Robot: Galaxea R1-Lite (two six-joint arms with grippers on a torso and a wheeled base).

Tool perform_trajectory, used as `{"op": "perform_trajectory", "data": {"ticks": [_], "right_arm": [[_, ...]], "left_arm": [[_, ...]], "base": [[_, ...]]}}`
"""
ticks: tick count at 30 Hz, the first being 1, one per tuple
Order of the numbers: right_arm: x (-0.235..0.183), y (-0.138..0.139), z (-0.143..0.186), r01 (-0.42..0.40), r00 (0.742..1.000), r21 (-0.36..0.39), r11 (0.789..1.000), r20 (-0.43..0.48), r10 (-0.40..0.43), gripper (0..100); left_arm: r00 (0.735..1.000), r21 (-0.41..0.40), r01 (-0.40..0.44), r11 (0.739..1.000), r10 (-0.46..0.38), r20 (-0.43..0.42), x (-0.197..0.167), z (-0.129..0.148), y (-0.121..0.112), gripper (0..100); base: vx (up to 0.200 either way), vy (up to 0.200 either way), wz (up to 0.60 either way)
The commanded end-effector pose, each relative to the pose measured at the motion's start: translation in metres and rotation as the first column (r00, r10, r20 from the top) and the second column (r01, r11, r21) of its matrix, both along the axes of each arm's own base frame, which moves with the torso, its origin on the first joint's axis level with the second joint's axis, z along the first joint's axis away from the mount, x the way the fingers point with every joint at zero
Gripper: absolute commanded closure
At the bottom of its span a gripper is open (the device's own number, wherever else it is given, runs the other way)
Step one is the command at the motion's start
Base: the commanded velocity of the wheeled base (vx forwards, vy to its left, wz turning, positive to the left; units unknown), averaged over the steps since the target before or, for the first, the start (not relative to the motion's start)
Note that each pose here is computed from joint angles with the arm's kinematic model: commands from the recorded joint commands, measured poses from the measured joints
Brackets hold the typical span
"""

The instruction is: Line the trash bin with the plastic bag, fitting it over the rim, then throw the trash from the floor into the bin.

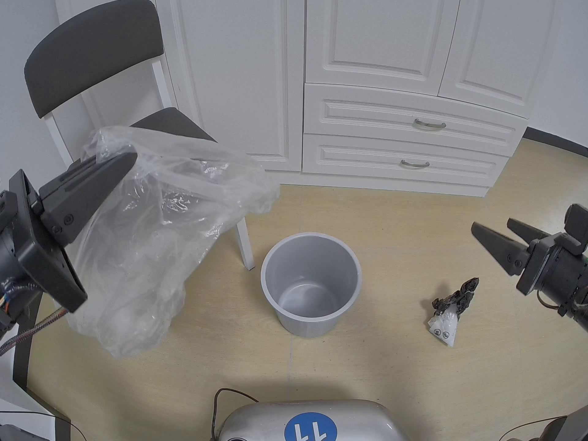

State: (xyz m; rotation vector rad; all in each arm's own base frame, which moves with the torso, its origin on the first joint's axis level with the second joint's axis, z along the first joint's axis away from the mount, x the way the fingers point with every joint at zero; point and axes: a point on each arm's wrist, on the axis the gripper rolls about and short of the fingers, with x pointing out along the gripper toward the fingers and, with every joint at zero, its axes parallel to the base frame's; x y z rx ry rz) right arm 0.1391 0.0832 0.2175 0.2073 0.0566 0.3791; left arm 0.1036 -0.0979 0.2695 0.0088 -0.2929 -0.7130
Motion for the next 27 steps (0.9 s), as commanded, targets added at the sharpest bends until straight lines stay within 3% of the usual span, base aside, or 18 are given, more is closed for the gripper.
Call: {"op": "perform_trajectory", "data": {"ticks": [1, 10, 20, 23, 27], "right_arm": [[0.001, 0.003, -0.011, -0.011, 0.999, -0.027, 1.000, -0.050, 0.010, 0], [0.012, 0.012, -0.007, -0.010, 0.998, -0.040, 0.999, -0.056, 0.008, 0], [0.016, 0.044, -0.030, -0.118, 0.984, -0.091, 0.989, -0.147, 0.104, 0], [0.021, 0.051, -0.036, -0.111, 0.981, -0.109, 0.988, -0.172, 0.091, 0], [0.028, 0.057, -0.041, -0.092, 0.983, -0.097, 0.991, -0.169, 0.075, 0]], "left_arm": [[0.998, -0.007, 0.050, 0.999, -0.050, -0.030, -0.005, -0.006, -0.004, 100], [0.980, -0.107, 0.161, 0.981, -0.171, -0.100, -0.028, -0.019, 0.006, 100], [0.981, -0.113, 0.174, 0.978, -0.183, -0.067, -0.036, -0.017, 0.012, 100], [0.976, -0.107, 0.206, 0.973, -0.212, -0.046, -0.042, -0.018, 0.015, 100], [0.949, -0.054, 0.310, 0.949, -0.313, -0.041, -0.049, -0.031, 0.017, 100]], "base": [[0.000, 0.000, 0.00], [0.000, 0.000, 0.00], [0.000, 0.000, 0.00], [0.000, 0.000, 0.00], [0.000, 0.000, 0.00]]}}
